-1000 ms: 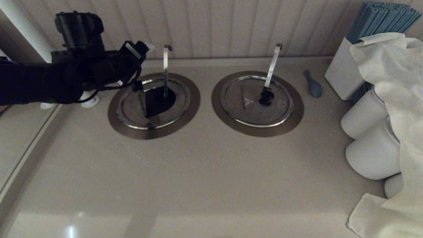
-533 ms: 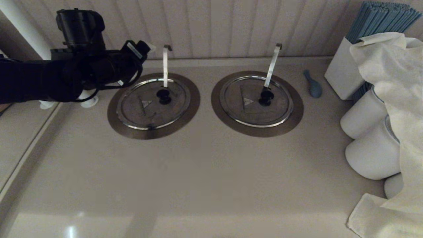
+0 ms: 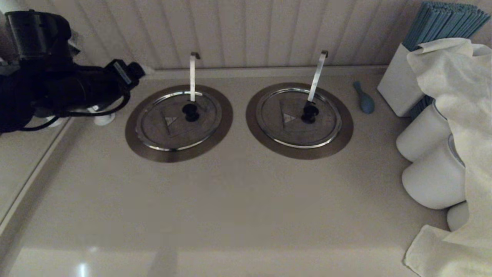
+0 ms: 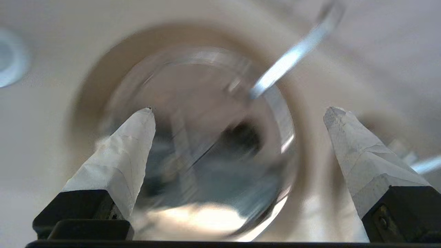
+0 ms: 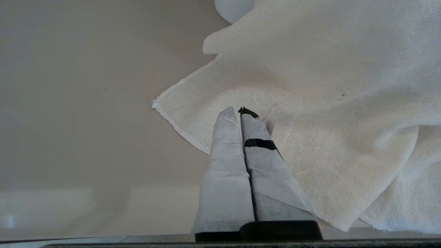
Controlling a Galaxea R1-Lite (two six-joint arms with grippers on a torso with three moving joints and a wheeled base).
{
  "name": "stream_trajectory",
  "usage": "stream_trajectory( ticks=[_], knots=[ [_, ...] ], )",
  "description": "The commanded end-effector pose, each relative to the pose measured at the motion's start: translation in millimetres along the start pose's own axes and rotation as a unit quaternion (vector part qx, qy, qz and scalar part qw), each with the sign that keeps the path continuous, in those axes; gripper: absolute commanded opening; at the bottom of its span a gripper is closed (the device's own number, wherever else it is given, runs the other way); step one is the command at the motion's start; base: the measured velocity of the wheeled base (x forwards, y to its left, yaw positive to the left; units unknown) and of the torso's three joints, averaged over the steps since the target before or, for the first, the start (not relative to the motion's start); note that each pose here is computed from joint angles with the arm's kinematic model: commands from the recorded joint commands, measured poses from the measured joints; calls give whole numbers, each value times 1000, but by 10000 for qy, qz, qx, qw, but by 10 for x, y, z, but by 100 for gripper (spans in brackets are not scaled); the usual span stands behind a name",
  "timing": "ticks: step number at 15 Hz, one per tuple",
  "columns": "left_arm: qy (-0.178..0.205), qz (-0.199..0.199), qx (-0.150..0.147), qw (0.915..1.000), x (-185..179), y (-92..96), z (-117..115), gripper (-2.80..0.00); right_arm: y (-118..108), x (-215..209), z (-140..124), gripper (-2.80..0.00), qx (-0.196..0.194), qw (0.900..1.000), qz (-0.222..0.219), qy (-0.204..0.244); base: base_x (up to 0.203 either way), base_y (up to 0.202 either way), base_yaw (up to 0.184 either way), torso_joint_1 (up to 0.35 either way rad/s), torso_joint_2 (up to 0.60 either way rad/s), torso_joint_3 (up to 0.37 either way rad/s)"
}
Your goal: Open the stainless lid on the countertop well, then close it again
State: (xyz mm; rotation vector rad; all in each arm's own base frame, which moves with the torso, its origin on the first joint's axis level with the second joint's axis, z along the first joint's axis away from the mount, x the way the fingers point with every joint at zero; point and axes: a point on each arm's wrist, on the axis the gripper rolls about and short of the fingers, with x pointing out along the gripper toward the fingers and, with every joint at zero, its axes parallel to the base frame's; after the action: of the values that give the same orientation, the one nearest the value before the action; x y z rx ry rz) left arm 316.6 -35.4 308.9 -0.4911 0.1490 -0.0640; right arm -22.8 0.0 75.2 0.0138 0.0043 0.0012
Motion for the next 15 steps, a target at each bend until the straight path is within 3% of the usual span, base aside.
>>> stream_trajectory(
  ticks=[1, 2, 3, 6, 9, 11, 13, 15],
  knots=[
    [-74, -36, 487, 9988, -465, 17, 6, 0, 0, 1, 0, -280, 0, 10000, 1, 5, 0, 0, 0, 0, 0, 0],
    [-114, -97, 710, 9974, -726, 28, -14, 0, 0, 1, -1, -280, 0, 10000, 1, 7, 0, 0, 0, 0, 0, 0],
    [-180, -235, 865, 9958, -1020, 39, -37, -280, 0, 1, -1, -280, 0, 10000, 1, 8, 0, 0, 0, 0, 0, 0],
    [-264, -737, 1391, 9872, -1998, 145, -252, -280, 0, 1, -2, -280, 0, 10000, 1, 9, 0, 0, 0, 0, 0, 0],
    [-53, -775, 2009, 9765, -2742, 408, -729, -280, 0, 0, 2, -280, 0, 10000, 1, 2, 0, 0, 0, 0, 0, 0],
    [20, -351, 2228, 9742, -3023, 611, -1061, -280, 0, 1, 0, -280, 0, 10000, 1, 6, 0, 0, 0, 0, 0, 0],
    [-187, 12, 2329, 9723, -3263, 733, -1263, -280, 0, 0, 2, -280, 0, 10000, 1, 2, 0, 0, 0, 1, 1, 15],
    [-285, 823, 2301, 9693, -3398, 744, -1378, -280, 0, 1, -2, -280, 0, 10000, 1, 9, 0, 0, 0, 0, 0, 0]
  ],
)
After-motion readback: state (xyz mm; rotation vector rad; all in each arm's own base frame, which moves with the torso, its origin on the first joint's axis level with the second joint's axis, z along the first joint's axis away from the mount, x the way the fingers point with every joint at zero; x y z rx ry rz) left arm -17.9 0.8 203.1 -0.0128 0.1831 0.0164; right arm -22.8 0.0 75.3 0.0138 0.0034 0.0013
